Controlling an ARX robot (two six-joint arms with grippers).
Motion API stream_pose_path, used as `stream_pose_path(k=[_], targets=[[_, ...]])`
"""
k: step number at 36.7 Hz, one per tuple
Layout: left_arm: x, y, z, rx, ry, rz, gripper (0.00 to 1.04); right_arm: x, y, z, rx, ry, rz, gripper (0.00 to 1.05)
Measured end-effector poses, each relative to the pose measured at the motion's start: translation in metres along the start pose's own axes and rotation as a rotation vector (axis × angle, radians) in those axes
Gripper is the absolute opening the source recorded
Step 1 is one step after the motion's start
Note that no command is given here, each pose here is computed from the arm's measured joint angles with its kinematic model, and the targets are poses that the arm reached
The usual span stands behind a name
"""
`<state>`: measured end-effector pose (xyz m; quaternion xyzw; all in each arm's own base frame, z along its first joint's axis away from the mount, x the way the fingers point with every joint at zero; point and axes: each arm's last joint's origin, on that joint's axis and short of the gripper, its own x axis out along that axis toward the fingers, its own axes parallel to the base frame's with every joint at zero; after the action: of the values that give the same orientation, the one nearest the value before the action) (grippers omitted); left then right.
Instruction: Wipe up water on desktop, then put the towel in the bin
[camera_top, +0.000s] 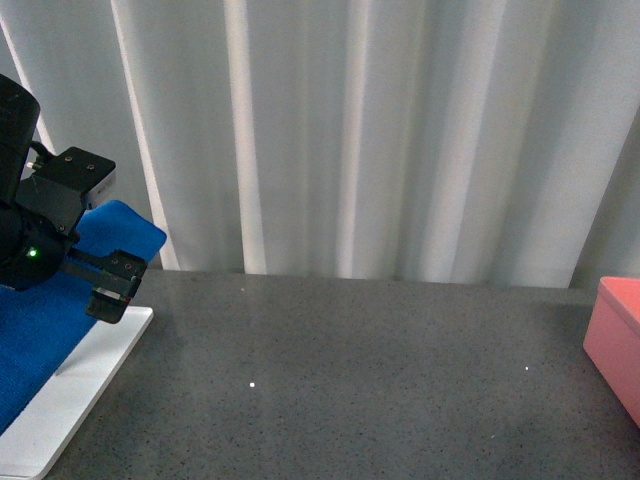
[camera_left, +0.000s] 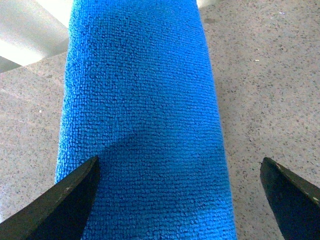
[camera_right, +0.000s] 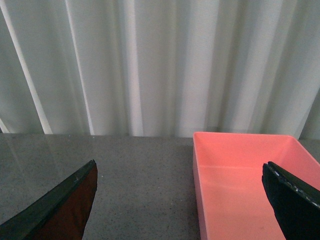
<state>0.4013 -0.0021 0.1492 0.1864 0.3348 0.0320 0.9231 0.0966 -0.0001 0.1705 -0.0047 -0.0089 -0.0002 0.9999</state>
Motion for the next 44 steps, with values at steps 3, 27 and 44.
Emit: stream_pose_path(k=[3,27,44], targets=[[0.005,0.002,-0.003,0.007,0.004,0.044,0.98,0.0,0.0,0.0,0.0,0.0,0.0,0.98],[-0.007,0.004,-0.014,-0.029,-0.057,0.084,0.05,0.0,0.0,0.0,0.0,0.0,0.0,0.98],[-0.129,-0.022,0.06,-0.102,-0.534,-0.211,0.05,0.0,0.0,0.0,0.0,0.0,0.0,0.98]])
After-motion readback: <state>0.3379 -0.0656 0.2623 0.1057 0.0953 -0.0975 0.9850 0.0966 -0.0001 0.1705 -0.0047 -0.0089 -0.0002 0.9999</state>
